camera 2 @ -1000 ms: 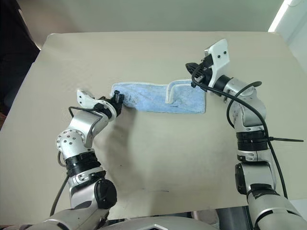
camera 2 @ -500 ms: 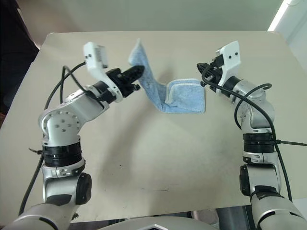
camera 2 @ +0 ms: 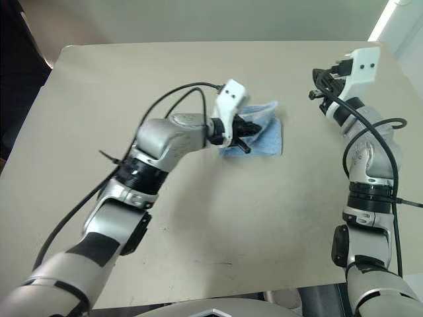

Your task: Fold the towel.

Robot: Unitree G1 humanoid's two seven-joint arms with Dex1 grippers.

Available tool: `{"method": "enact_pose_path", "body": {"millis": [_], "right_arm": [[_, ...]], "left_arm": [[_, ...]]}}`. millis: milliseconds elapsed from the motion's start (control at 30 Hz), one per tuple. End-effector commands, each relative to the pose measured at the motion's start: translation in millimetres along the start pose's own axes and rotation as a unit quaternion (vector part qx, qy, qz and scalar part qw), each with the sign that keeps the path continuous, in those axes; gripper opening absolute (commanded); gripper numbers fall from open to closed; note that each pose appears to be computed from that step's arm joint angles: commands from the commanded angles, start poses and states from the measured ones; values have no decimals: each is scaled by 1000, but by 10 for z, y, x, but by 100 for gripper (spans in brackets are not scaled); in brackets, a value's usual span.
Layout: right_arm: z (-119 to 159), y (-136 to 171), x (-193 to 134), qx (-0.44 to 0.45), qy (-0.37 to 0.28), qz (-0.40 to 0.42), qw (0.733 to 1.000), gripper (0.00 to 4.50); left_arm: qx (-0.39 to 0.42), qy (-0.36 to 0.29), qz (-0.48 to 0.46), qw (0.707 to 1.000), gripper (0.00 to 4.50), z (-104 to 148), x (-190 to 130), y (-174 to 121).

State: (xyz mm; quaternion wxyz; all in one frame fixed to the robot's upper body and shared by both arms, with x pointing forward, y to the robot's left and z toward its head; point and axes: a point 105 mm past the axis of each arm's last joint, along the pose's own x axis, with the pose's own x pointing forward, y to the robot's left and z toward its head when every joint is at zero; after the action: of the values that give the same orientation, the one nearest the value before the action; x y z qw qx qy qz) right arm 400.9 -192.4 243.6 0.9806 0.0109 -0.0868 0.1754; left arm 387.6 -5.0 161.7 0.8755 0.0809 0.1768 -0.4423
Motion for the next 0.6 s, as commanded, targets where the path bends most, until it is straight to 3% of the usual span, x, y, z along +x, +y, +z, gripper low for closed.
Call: {"method": "enact_pose_path", "body": {"millis": [33,167,200,300,600], "right_arm": [[176,-42,-95,-7,-31,-15,999,0],[164,-57,-144,-6,-30,-23,999,0],[163,-56,-152,-6,-29,-24,999,0],[157,-54,-158,-6,-26,-24,999,0],[16,166,-103,-1,11,34,999,0]], "left_arm": [[35,-8,-12,999,1,109,60,-47],[27,1,-17,999,1,72,126,-50],[22,-3,-19,1000,22,85,131,-54],[2,-26,-32,999,104,176,108,-74],[-44,-113,-64,991,418,473,-251,-87]]}}
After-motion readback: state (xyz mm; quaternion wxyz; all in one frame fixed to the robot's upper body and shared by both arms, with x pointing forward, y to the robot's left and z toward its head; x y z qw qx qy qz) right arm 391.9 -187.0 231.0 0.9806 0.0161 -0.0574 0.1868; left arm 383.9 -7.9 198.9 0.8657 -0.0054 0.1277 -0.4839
